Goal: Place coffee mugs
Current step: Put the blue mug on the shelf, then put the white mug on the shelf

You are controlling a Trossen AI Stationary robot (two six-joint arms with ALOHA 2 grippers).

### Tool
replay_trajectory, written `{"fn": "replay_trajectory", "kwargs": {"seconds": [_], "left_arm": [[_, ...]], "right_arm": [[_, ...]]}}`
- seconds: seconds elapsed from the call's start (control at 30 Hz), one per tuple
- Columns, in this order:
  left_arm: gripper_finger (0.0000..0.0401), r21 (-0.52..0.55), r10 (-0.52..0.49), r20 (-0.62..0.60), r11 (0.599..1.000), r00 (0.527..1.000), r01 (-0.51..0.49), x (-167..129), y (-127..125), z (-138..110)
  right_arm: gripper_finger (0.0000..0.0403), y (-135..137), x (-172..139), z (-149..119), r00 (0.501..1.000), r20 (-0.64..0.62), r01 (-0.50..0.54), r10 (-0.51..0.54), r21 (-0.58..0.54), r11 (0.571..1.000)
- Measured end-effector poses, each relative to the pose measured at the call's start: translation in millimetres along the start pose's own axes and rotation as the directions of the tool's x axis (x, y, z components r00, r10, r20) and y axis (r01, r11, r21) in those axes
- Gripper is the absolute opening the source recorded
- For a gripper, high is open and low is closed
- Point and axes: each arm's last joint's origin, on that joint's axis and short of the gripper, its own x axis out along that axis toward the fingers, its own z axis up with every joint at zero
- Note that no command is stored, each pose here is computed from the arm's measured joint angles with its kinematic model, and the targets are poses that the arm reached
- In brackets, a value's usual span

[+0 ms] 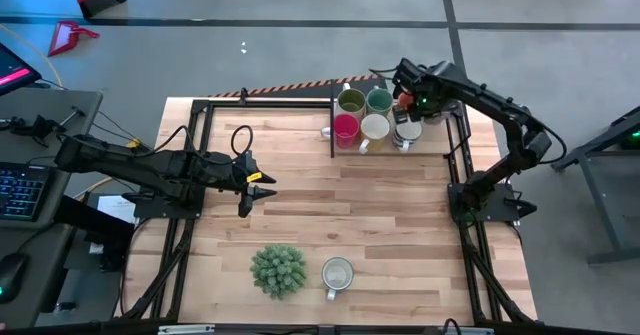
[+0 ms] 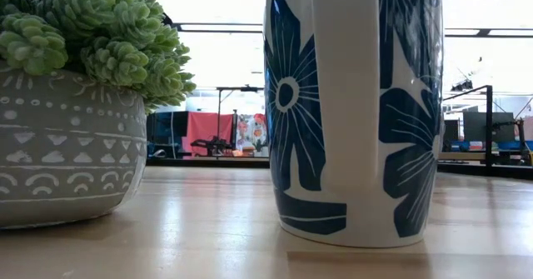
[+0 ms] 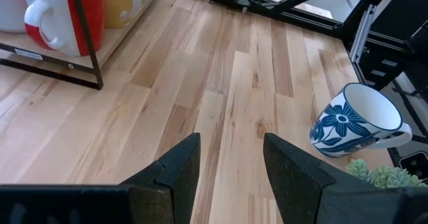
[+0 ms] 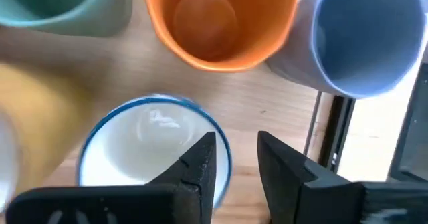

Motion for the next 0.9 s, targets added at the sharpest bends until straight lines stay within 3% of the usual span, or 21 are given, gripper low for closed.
{"fn": "replay_trajectory", "kwargs": {"seconds": [0.13, 0.23, 0.4, 0.5, 0.73, 0.9], "left_arm": [[0.0152, 0.001, 0.002, -0.005, 1.000, 1.000, -0.002, 0, 0, 0], [0.0152, 0.001, 0.001, -0.005, 1.000, 1.000, -0.001, 0, 0, 0], [0.0152, 0.011, 0.002, -0.005, 1.000, 1.000, -0.002, 0, 0, -1], [0.0152, 0.038, 0.001, -0.004, 0.999, 1.000, -0.001, 0, 0, 0], [0.0152, 0.004, -0.031, 0.019, 1.000, 0.999, 0.031, 0, -1, 2], [0.0152, -0.007, -0.044, 0.051, 0.999, 0.998, 0.044, 2, -3, 6]], "right_arm": [[0.0086, 2, -30, 0, 0.998, -0.002, -0.066, 0.066, -0.023, 0.998], [0.0086, 6, -55, -5, 0.993, 0.010, -0.119, 0.121, -0.099, 0.988], [0.0085, 14, -97, -24, 0.965, 0.030, -0.245, 0.260, -0.249, 0.937], [0.0085, 13, -115, -44, 0.951, 0.068, -0.267, 0.300, -0.302, 0.915], [0.0085, 2, -128, -96, 0.928, 0.114, -0.301, 0.354, -0.331, 0.894], [0.0085, 2, -122, -123, 0.903, 0.114, -0.338, 0.414, -0.405, 0.850]]}}
